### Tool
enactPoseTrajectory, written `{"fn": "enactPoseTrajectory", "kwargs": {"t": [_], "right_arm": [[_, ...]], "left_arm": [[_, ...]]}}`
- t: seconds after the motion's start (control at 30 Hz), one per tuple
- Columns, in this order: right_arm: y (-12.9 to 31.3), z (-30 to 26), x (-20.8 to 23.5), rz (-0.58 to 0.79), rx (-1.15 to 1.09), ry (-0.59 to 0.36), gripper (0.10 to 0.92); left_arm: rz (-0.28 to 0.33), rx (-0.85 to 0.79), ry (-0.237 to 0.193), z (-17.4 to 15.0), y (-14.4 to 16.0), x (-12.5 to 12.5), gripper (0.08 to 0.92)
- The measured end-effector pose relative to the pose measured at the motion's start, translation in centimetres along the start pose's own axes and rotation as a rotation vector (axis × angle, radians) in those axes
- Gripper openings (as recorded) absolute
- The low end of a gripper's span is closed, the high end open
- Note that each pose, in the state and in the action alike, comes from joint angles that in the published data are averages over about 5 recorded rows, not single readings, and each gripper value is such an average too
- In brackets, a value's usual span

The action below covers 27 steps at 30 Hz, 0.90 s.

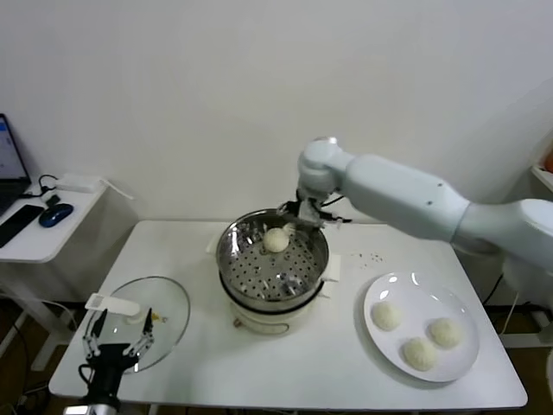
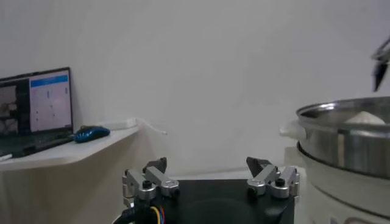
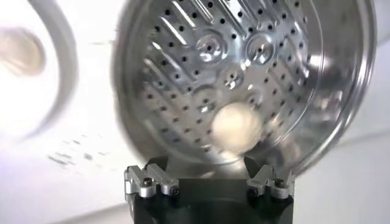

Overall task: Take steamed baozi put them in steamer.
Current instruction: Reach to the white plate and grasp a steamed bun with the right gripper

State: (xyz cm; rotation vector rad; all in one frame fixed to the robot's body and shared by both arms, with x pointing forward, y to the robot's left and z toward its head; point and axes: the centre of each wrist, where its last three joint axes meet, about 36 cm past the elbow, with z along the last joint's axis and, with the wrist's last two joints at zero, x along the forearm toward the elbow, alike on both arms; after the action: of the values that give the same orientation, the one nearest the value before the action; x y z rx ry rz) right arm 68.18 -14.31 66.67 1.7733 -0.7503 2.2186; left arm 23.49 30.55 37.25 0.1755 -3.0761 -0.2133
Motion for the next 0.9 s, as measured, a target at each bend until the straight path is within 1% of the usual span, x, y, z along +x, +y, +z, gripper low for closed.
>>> {"fn": "enactPoseTrajectory", "kwargs": {"t": [0.2, 0.43, 0.67, 0.9], "right_arm": [[6.8, 4.4, 1.7, 0.052, -0.407, -0.11, 0.823], [15.3, 7.3, 1.5, 0.065, -0.76, -0.183, 0.823], [22.3, 8.0, -0.9, 0.044, -0.972, -0.207, 0.823], [26.3, 6.4, -5.3, -0.024, -1.068, -0.219, 0.823]], "left_arm": [[0.017, 0.011, -0.013, -0.5, -0.1, -0.1, 0.823], [0.04, 0.015, -0.016, -0.4, 0.2, 0.1, 0.823], [0.042, 0.02, -0.017, -0.4, 0.5, 0.6, 0.823], [0.042, 0.021, -0.015, -0.6, 0.5, 0.9, 0.823]]}}
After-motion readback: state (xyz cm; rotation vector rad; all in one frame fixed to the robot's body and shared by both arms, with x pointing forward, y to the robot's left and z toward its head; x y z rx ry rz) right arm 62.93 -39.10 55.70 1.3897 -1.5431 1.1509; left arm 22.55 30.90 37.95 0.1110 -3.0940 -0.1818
